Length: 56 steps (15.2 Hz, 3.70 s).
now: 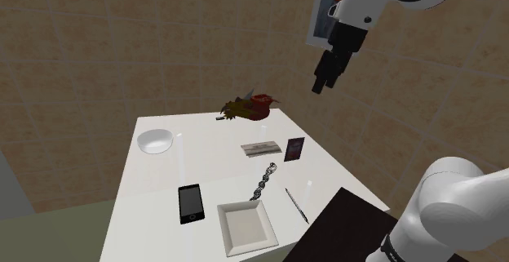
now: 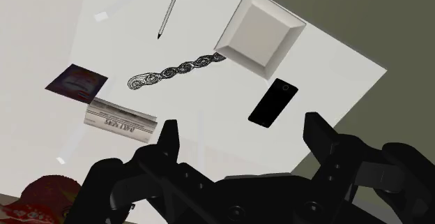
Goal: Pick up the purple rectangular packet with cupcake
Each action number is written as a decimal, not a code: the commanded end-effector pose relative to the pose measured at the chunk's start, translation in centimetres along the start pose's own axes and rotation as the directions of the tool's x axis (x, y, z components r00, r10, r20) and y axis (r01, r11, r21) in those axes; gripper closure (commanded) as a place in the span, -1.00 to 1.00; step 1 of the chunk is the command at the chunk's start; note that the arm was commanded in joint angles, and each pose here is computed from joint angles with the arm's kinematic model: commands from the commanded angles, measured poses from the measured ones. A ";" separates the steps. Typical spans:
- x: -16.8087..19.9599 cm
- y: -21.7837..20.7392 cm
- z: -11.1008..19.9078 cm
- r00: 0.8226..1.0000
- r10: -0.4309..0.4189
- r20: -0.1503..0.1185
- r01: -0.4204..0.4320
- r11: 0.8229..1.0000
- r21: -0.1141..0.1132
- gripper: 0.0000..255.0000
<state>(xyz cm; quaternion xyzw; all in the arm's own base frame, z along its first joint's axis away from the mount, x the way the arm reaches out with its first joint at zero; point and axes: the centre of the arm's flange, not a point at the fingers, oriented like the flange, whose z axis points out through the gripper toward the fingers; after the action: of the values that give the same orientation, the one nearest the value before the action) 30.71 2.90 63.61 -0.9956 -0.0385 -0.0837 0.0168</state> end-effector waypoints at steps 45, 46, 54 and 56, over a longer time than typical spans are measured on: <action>15.4 34.9 41.2 0.509 -0.851 0.126 0.843 0.523 0.128 -1.00; 15.3 34.9 41.8 0.509 -0.851 0.126 0.843 0.523 0.128 -1.00; 14.8 35.1 44.7 0.509 -0.852 0.126 0.843 0.523 0.128 1.00; 14.7 35.1 44.7 0.509 -0.851 0.126 0.843 0.523 0.128 1.00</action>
<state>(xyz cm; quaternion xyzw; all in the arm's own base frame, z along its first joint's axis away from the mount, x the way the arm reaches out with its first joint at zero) 55.39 -29.17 21.14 -0.8525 -0.5226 0.0062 -0.0046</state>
